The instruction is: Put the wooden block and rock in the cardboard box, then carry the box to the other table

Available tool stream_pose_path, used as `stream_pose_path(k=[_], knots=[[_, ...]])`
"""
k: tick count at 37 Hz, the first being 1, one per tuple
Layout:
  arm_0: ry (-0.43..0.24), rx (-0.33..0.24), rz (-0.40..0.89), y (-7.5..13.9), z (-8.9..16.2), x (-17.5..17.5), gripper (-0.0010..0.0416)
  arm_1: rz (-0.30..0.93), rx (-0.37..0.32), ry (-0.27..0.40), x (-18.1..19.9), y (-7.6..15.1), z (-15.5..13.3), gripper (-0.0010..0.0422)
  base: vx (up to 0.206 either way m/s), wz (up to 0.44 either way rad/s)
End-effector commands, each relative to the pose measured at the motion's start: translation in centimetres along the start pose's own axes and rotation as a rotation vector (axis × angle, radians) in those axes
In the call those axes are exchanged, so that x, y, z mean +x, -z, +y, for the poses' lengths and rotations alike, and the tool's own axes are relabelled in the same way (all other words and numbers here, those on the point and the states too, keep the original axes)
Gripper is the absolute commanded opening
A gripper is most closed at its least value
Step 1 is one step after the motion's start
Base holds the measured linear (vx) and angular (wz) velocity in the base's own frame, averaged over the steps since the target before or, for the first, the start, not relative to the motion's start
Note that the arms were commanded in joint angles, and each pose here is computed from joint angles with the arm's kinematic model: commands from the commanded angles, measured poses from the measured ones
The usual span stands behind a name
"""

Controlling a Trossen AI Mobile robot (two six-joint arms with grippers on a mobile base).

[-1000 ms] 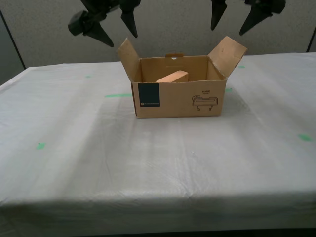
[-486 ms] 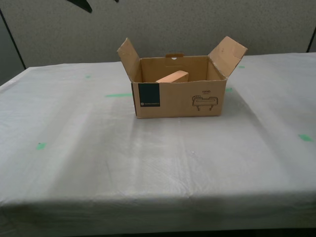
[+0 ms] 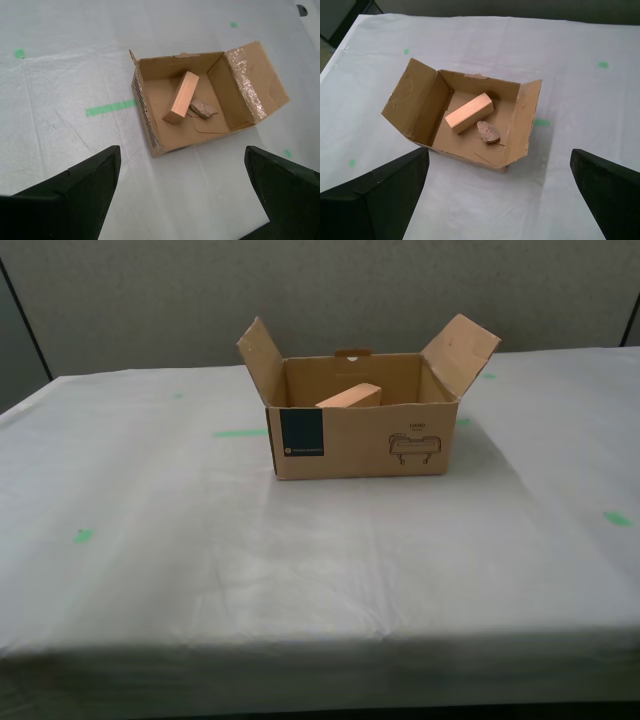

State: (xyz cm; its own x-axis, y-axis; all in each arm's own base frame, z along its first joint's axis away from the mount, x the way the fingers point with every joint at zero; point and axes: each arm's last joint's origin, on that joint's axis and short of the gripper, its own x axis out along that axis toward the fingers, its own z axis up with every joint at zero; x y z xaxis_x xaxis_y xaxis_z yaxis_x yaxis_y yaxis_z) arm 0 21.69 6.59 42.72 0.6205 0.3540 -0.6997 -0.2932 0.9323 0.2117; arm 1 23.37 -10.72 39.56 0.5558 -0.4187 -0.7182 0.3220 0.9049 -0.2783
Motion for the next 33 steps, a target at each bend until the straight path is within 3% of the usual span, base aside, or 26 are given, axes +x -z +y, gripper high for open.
stream_pose_path(k=[1, 18, 26, 33], knots=[[0.027, -0.003, -0.027, 0.6, 0.1, -1.2, 0.0394, -0.012, -0.011, 0.002, -1.5, 0.6, -0.1, 0.0336, 0.0, 0.0], [0.033, 0.033, 0.025, 6.9, -0.5, -2.6, 0.0394, -0.015, -0.072, -0.068, -6.0, 4.4, 0.2, 0.0336, 0.0, 0.0], [0.034, 0.039, 0.035, 8.8, -0.7, -2.8, 0.0394, 0.018, -0.119, -0.075, -4.5, 7.4, 1.1, 0.0336, 0.0, 0.0], [0.037, 0.026, 0.055, 9.9, -0.9, -2.3, 0.0394, 0.028, -0.105, -0.063, -1.9, 9.9, 1.8, 0.0336, 0.0, 0.0]])
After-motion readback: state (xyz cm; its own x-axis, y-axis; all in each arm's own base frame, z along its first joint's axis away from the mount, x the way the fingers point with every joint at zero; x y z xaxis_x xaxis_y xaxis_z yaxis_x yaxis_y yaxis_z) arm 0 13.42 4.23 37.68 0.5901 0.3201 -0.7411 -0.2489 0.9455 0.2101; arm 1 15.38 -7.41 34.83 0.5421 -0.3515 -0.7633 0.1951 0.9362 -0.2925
